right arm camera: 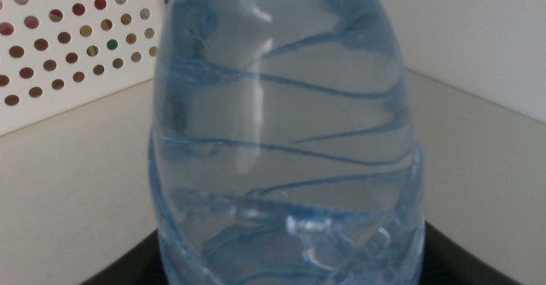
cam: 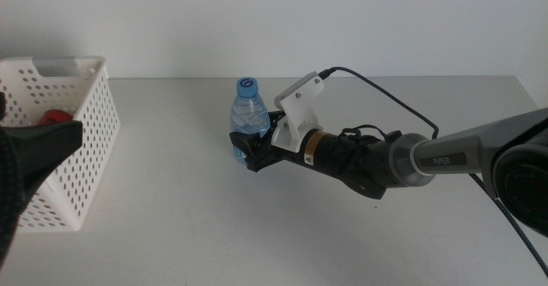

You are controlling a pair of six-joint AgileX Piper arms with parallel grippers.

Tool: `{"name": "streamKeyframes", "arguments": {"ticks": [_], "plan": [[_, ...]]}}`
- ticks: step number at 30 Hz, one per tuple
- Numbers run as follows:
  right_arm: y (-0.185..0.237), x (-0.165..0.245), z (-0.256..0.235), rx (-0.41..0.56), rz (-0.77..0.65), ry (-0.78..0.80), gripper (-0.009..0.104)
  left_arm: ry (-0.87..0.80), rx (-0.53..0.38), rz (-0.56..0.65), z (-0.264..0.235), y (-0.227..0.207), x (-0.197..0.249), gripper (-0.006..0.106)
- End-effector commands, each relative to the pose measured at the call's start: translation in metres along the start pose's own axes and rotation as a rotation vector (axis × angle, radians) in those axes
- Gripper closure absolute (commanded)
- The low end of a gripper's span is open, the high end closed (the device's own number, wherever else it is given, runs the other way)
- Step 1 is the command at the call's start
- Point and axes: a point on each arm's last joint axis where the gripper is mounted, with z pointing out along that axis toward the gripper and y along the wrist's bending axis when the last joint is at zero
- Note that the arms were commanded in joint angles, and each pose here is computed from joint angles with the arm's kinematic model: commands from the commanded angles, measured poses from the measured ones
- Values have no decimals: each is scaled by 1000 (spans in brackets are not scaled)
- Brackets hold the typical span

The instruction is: Use arms to grab the bottles and put them into the dustbin to the left of the table.

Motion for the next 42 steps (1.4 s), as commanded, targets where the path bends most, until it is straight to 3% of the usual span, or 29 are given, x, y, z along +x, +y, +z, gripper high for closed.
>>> {"name": "streamKeyframes", "arguments": {"ticks": [1, 5, 8, 13, 19, 23, 26, 30, 33, 36, 42], "plan": [[5, -60, -7, -33, -49, -228, 43, -91, 2, -26, -3, 0, -13, 17], [8, -70, -10, -56, -58, -235, 16, -91, 2, -26, -3, 0, -13, 17], [12, -80, -18, -76, -41, -200, 7, -91, 2, -26, -3, 0, -13, 17], [22, -99, -45, -97, -32, -98, 10, -91, 2, -26, -3, 0, -13, 17], [36, -141, -98, -67, 23, -87, 18, -91, 2, -26, -3, 0, -13, 17], [42, -165, -127, -30, 18, -54, 20, -91, 2, -26, -3, 0, -13, 17], [47, -178, -147, -18, 91, -85, 20, -91, 2, -26, -3, 0, -13, 17], [47, -195, -184, 114, 189, -161, 20, -91, 1, -25, -3, 0, -13, 17], [42, -205, -211, 263, 125, -116, 20, -91, 1, -25, -3, 0, -13, 17], [45, -219, -241, 340, 79, -61, 20, -91, 1, -25, -3, 0, -13, 17], [65, -234, -281, 271, 56, 108, 20, -91, 1, -25, -3, 0, -13, 17]]}}
